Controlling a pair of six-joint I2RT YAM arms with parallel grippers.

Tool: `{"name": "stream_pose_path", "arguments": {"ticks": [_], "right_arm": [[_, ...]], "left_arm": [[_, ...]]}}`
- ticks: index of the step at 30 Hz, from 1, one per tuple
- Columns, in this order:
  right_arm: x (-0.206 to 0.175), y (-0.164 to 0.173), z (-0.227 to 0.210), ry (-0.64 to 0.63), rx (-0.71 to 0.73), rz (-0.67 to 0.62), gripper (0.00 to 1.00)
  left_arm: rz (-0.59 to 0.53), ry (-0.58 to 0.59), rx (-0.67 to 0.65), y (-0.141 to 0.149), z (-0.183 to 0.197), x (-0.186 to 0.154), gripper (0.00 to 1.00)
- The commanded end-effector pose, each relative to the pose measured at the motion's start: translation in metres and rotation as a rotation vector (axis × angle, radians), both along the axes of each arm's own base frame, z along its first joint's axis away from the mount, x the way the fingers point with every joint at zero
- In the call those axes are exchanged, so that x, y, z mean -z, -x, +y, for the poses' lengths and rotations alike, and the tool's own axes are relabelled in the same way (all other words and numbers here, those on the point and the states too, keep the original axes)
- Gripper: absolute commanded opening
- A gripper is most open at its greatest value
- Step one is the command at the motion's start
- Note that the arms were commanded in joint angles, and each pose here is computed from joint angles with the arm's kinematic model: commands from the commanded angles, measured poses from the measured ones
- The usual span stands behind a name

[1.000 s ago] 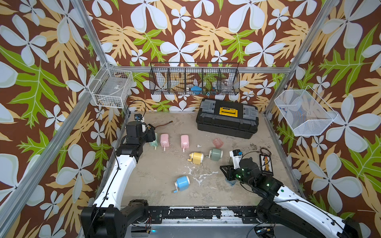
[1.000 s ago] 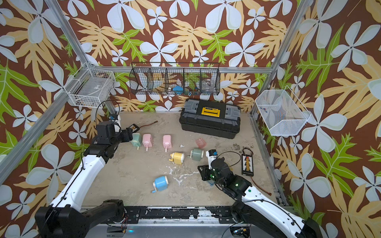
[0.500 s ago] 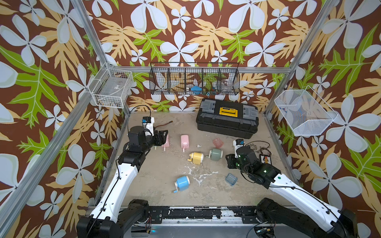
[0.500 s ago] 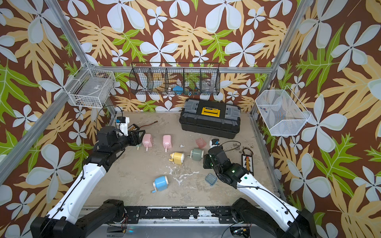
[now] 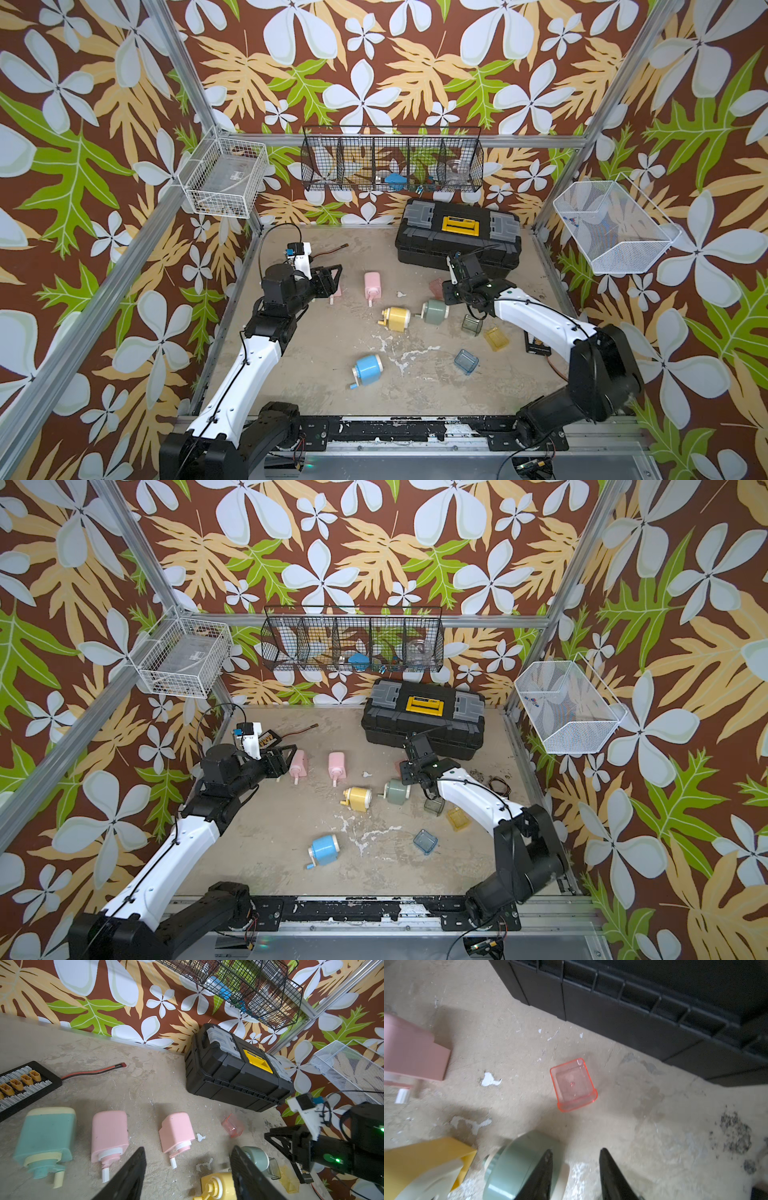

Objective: Put the tray back into the pencil sharpener
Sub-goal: Pick up the container from the center of the board.

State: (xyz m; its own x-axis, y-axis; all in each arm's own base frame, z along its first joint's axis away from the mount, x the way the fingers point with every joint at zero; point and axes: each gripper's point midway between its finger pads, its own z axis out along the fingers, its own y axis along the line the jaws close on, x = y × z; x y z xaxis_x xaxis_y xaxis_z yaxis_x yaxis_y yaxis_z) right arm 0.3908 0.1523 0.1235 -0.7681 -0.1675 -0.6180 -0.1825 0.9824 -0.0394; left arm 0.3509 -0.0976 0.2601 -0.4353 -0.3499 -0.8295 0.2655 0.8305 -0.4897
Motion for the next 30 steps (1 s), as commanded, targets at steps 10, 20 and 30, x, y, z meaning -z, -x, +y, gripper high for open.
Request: {"name": "stream_pose_path", "arguments": {"ticks": [10, 20, 30], "right_arm": [[0.035, -0.049, -0.008, 0.220, -0.162, 0.128, 0.41], [0.056, -0.063, -0.007, 0.260, -0.210, 0.189, 0.33], [0.072, -0.063, -0.011, 0.281, -0.220, 0.215, 0.27]], "left_arm": [[-0.058, -0.004, 0.005, -0.007, -0.001, -0.009, 0.66], [-0.033, -0.024, 0.022, -0.012, -0.004, 0.003, 0.65], [-0.011, -0.041, 0.023, -0.012, -0.003, 0.014, 0.64]]}}
